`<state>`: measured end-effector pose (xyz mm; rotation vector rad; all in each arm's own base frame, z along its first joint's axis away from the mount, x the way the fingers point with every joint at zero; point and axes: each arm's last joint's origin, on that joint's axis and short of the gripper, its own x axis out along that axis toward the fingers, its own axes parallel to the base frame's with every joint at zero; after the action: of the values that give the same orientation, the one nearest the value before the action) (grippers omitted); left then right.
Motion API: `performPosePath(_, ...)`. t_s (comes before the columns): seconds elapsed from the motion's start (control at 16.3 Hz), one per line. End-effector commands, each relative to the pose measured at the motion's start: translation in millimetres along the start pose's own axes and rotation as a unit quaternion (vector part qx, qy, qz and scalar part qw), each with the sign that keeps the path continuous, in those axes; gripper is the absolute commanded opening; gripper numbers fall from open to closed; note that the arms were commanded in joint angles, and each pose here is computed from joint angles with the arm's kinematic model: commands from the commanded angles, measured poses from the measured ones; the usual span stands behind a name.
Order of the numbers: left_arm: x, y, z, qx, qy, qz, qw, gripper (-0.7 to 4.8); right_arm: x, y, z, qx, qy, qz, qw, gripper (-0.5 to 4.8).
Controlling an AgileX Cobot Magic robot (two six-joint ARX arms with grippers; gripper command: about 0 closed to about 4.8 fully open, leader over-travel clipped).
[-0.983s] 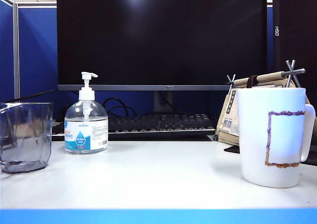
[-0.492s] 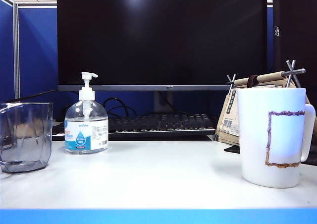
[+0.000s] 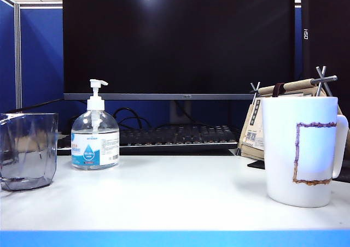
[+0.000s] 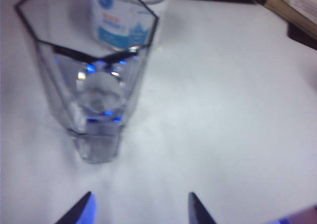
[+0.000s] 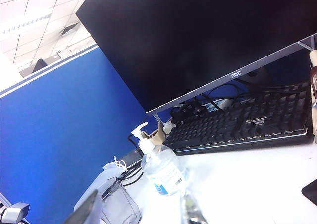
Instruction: Swap the positions of the transparent plastic cup and the white ceramic cup.
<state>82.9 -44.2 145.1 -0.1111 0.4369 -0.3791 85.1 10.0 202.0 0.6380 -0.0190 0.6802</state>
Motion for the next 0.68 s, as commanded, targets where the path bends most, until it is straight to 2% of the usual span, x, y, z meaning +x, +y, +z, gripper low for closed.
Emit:
performPosePath(0.06, 0.5, 0.5, 1.8, 0.017, -0.008, 0.015, 1.0, 2.48, -0.1, 1.8, 1.9, -0.007, -0.008, 0.004, 1.0, 2.08)
performPosePath(0.25, 3.6, 0.2, 1.4, 0.023, 0.005, 0.015, 1.0, 2.55, -0.2, 1.6, 2.1, -0.007, -0.011, 0.001, 1.0, 2.08)
performPosePath(0.31, 5.5, -0.7, 2.7, 0.023, 0.005, 0.007, 1.0, 3.36, -0.2, 1.6, 2.2, -0.007, -0.011, 0.001, 1.0, 2.08)
performPosePath(0.37, 6.9, -1.4, 5.1, 0.022, 0.0, 0.005, 1.0, 3.73, -0.2, 1.6, 2.1, -0.007, -0.011, 0.001, 1.0, 2.08)
performPosePath(0.55, 11.8, -1.0, 7.3, 0.021, 0.0, 0.03, 0.999, 3.72, -0.2, 1.6, 2.1, -0.007, -0.011, 0.001, 1.0, 2.08)
performPosePath(0.68, 16.6, -2.4, 11.3, 0.02, -0.012, 0.026, 0.999, 3.71, -0.2, 1.6, 2.1, -0.007, -0.011, 0.001, 1.0, 2.08)
